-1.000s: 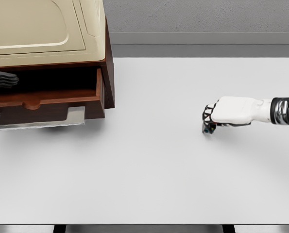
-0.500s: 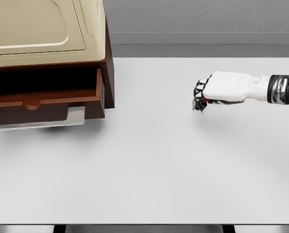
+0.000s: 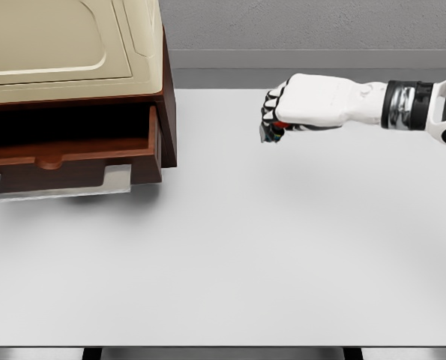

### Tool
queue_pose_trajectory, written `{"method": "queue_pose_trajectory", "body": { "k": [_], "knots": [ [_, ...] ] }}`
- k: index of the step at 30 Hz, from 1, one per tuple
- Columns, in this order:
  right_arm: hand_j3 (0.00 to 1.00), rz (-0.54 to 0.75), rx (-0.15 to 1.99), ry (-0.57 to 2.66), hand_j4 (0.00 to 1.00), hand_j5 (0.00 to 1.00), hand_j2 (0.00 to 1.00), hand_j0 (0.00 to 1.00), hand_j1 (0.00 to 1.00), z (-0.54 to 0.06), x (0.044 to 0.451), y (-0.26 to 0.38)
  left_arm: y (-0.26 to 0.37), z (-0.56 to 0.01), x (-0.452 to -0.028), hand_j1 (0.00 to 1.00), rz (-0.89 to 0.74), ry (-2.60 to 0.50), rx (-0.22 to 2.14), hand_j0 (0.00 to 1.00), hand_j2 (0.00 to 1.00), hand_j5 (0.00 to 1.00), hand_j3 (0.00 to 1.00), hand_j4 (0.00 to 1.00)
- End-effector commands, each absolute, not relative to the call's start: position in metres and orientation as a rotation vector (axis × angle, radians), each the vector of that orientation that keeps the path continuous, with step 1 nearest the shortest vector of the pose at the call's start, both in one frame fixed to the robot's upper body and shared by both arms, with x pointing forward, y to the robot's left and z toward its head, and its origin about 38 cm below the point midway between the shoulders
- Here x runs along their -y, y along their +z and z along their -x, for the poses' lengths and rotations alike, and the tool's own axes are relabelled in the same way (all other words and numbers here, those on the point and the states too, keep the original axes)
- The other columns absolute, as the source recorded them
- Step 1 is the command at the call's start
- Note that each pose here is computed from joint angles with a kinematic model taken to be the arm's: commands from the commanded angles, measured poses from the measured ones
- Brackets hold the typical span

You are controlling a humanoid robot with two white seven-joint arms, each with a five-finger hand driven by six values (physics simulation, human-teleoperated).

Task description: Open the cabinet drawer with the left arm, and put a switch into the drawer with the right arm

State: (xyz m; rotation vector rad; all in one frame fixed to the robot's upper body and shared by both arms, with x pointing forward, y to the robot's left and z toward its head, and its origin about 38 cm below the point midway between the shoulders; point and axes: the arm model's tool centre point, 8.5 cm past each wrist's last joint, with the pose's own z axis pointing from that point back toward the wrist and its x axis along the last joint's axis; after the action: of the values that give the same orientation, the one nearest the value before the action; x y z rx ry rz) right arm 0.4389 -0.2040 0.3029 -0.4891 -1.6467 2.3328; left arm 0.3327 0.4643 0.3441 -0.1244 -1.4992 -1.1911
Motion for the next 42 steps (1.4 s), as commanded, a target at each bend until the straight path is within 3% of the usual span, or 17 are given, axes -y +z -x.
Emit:
{"method": "queue_pose_trajectory", "body": {
  "k": [1,13,34,42],
  "knots": [
    [0.39,0.474,1.675,2.329,0.39,0.39,0.39,0.39,0.39,-0.438,0.196,0.304,0.345,-0.333,-0.464,1.00,0.127,-1.185,1.503,1.00,1.00,1.00,1.00,1.00],
    [0.41,0.473,1.762,2.415,0.41,0.41,0.41,0.41,0.41,-0.438,0.151,0.332,0.344,-0.333,-0.464,1.00,0.128,-1.187,1.500,1.00,1.00,1.00,1.00,1.00],
    [0.43,0.371,1.925,2.749,0.43,0.43,0.43,0.43,0.43,-0.399,0.011,0.373,0.339,-0.332,-0.460,1.00,0.143,-1.200,1.501,1.00,1.00,1.00,1.00,1.00],
    [0.45,0.360,1.913,2.726,0.45,0.45,0.45,0.45,0.45,-0.419,-0.026,0.387,0.333,-0.329,-0.459,1.00,0.160,-1.217,1.512,1.00,1.00,1.00,1.00,1.00]
  ]
}}
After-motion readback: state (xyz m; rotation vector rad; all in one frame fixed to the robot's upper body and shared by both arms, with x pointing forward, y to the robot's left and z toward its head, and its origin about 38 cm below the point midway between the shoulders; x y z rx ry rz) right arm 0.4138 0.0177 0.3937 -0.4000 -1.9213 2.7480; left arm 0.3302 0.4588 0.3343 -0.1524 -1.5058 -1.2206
